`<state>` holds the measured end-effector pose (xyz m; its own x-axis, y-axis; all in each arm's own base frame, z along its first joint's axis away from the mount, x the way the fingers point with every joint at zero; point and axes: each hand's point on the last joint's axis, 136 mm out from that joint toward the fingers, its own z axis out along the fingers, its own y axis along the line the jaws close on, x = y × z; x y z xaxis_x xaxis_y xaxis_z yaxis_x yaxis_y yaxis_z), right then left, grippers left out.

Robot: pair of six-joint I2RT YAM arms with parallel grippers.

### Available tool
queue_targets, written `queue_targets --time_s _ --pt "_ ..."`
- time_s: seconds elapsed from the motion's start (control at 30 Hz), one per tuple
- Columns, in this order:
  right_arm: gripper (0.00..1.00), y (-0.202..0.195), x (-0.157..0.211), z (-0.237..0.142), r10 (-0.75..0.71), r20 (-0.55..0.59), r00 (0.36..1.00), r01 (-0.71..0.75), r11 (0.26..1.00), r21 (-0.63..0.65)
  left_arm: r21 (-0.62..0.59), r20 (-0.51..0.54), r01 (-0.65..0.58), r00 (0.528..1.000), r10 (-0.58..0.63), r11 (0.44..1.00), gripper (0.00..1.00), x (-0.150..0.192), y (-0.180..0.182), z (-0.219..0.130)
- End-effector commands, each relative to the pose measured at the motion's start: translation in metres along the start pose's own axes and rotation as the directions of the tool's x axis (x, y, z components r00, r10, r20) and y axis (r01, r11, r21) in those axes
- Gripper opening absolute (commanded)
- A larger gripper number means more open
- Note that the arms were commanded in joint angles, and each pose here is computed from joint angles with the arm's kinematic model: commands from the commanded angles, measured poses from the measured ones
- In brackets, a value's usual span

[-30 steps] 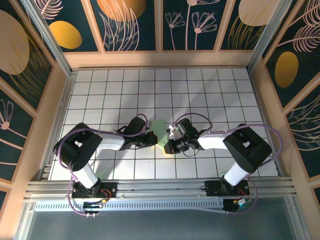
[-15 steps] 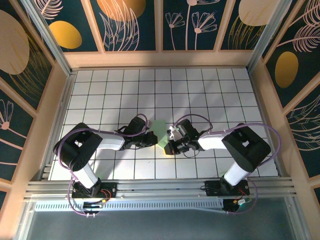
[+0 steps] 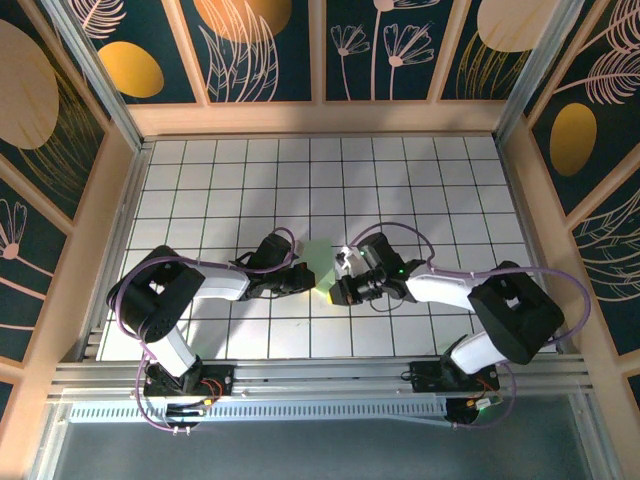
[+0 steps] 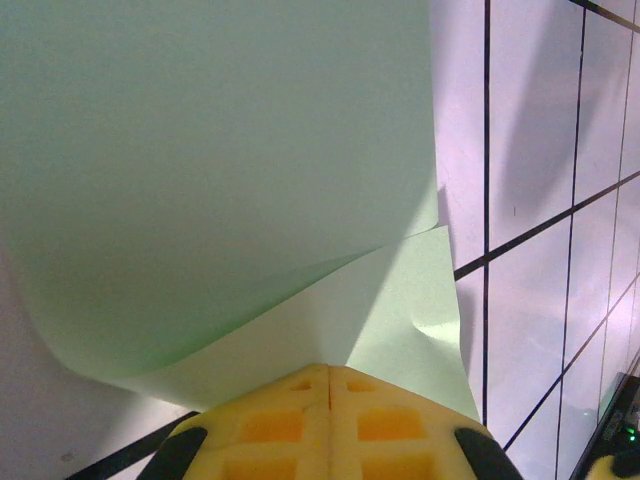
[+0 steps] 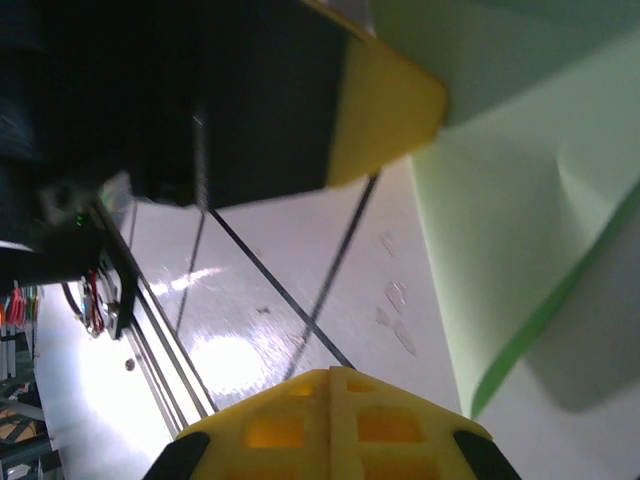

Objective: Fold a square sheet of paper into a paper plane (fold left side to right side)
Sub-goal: Third fold the triangle at the center of the table.

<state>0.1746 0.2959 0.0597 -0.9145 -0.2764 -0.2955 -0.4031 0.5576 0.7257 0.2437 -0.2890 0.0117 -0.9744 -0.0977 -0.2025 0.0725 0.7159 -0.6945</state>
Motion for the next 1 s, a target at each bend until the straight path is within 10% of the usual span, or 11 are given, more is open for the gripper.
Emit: queue_targets --time_s 0.0,0.97 --pt "0.0 0.003 -0.013 0.002 0.009 0.019 1.0 -0.009 1.0 -0.01 -0.178 -0.031 0.054 0.998 -0.061 0.983 0.0 0.019 0.049 0.003" --pt "0.0 -0.06 0.022 0.026 0.205 -0.062 0.977 -0.195 0.971 0.137 -0.136 -0.02 0.052 0.998 -0.055 0.989 0.0 0.011 0.034 0.002"
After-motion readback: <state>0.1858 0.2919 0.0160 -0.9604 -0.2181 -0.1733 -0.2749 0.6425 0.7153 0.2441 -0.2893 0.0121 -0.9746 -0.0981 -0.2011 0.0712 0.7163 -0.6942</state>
